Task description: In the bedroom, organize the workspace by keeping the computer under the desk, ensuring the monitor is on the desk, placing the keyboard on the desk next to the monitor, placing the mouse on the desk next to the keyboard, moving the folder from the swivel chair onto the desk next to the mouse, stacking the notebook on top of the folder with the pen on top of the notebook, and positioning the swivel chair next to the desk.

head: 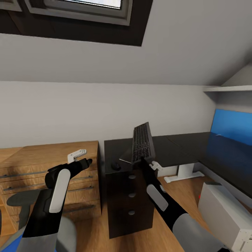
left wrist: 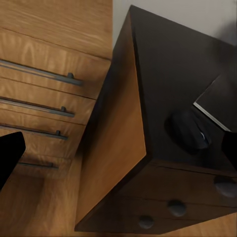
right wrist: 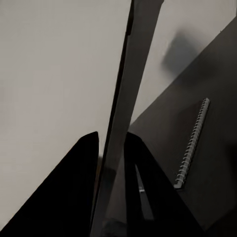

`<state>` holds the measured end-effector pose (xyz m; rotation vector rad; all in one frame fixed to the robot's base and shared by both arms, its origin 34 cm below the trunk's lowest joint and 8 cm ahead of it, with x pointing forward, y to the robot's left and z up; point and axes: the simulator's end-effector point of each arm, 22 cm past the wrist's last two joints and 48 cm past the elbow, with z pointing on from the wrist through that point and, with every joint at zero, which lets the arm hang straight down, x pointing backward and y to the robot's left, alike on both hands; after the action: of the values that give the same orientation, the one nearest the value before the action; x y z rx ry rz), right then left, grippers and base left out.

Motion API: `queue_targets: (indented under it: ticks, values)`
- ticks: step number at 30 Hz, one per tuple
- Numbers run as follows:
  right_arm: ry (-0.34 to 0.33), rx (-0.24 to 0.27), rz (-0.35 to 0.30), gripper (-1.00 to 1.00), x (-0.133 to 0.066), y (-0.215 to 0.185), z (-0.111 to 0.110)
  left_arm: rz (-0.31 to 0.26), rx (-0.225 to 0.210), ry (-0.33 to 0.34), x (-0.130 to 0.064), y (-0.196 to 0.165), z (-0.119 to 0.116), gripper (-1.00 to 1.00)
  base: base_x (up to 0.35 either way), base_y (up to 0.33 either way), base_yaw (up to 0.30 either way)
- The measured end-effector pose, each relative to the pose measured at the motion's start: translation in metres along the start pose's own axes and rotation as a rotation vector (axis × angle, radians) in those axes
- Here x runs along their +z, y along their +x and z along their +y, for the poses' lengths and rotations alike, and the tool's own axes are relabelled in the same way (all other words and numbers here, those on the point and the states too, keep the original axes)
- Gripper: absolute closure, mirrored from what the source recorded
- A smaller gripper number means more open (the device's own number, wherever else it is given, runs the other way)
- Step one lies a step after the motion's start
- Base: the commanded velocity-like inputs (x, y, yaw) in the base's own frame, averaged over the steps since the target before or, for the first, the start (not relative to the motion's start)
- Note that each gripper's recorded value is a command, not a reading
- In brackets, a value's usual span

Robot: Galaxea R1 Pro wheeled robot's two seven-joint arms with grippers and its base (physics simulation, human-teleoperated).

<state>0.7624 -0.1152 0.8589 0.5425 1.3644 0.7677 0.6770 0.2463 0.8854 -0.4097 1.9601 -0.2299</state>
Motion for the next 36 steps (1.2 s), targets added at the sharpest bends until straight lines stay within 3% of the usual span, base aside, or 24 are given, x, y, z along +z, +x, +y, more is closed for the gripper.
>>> queue_targets:
  ticks: [7, 9, 15, 24, 25, 28, 29, 31, 32, 36]
  values:
    - [-0.019, 0.033, -0.018, 1.00, -0.007, -0.018, 0.018, 0.008, 0.001, -0.004, -0.001, -0.010, -0.005, -1.00, 0.000, 0.000, 0.000]
    - [0.001, 0.041, -0.013, 1.00, -0.010, -0.017, 0.014, 0.053, 0.000, -0.011, 0.008, 0.003, -0.003, -1.00, 0.000, 0.000, 0.000]
    - [0.010, 0.031, -0.010, 1.00, -0.010, -0.022, 0.017, 0.119, -0.011, -0.028, 0.023, 0.021, -0.001, -1.00, 0.000, 0.000, 0.000]
    - [0.007, 0.018, -0.001, 1.00, -0.006, -0.028, 0.030, 0.147, -0.021, -0.039, 0.023, 0.022, -0.001, -1.00, 0.000, 0.000, 0.000]
    - [0.004, 0.015, 0.007, 1.00, -0.008, -0.025, 0.031, 0.179, -0.030, -0.040, 0.025, 0.035, 0.002, -1.00, 0.000, 0.000, 0.000]
    - [0.006, 0.015, 0.007, 1.00, -0.008, -0.027, 0.033, 0.197, -0.034, -0.041, 0.025, 0.038, 0.002, -1.00, 0.000, 0.000, 0.000]
    - [0.007, 0.017, 0.018, 1.00, -0.015, -0.024, 0.030, 0.255, -0.028, -0.072, 0.033, 0.059, 0.016, -1.00, 0.000, 0.000, 0.000]
    - [0.006, 0.015, 0.017, 1.00, -0.014, -0.027, 0.033, 0.264, -0.029, -0.076, 0.033, 0.059, 0.017, -1.00, 0.000, 0.000, -0.068]
    - [0.008, 0.016, 0.017, 1.00, -0.015, -0.027, 0.032, 0.295, -0.027, -0.090, 0.037, 0.072, 0.022, -1.00, 0.000, 0.000, -0.159]
    - [0.007, 0.016, 0.020, 1.00, -0.015, -0.026, 0.033, 0.306, -0.028, -0.097, 0.038, 0.077, 0.025, -1.00, 0.000, 0.000, -0.163]
